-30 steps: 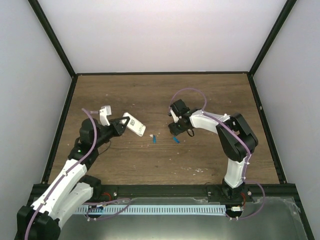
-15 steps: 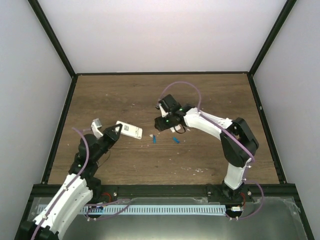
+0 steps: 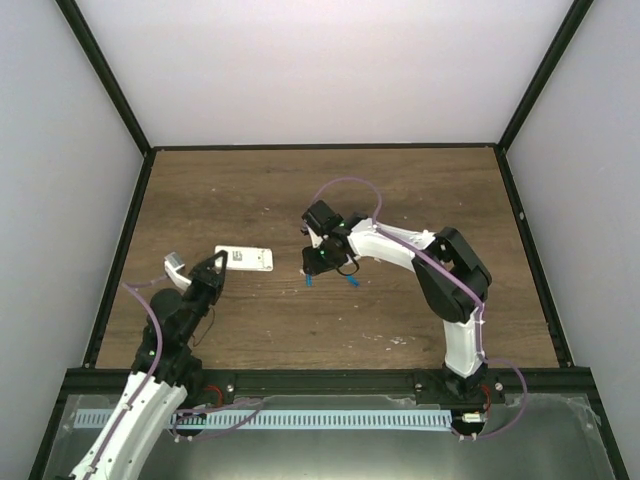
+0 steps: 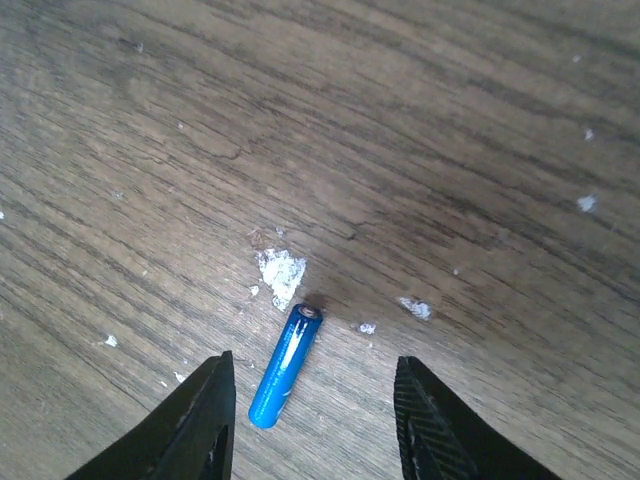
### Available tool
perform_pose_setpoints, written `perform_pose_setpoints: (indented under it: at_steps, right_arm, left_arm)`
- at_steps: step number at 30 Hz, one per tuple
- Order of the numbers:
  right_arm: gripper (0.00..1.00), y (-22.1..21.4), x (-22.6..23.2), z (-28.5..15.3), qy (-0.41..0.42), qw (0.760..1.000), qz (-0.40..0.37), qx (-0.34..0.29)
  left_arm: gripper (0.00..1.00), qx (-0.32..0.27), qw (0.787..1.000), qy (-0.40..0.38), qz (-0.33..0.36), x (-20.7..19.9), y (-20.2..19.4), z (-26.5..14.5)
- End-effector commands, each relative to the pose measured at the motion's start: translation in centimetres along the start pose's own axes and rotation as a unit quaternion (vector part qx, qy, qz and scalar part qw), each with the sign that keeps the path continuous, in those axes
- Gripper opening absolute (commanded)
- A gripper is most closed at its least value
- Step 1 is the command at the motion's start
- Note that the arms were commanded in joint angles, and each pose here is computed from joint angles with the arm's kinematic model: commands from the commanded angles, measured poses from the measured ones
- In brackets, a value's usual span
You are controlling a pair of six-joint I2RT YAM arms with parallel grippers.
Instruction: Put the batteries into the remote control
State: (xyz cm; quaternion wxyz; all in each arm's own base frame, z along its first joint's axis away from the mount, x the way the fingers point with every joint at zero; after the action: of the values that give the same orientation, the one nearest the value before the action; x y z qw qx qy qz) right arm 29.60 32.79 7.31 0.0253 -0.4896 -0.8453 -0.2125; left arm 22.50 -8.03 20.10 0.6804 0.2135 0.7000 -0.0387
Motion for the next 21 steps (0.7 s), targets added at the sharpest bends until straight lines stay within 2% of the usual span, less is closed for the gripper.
perform_pose_setpoints:
  at_steps: [1, 21]
  right_arm:
    - [0.39, 0.4, 1.3, 0.4, 0.017, 1.000, 0.002, 0.006]
    - [0.31, -0.7, 1.5, 3.2, -0.008, 0.999, -0.023, 0.035]
  left_arm:
    - [0.00, -0.011, 1.000, 0.011, -0.021, 1.0, 0.2, -0.2]
    - [0.00, -0.005, 1.000, 0.008, -0.010, 0.4, 0.1, -0.1]
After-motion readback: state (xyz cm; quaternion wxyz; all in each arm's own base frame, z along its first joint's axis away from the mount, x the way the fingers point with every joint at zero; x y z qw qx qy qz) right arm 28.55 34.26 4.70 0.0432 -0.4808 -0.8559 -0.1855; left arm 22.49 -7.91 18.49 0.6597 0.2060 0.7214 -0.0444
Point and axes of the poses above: each gripper's point midway between its finger pads, its own z axis out along the fingers, its own x axis along the line the jaws close on, y = z × x, the point moved 2 cm from there along -z, back along the fingers, and after that the axes turned 3 degrees about -z, right-handed, at the moved point
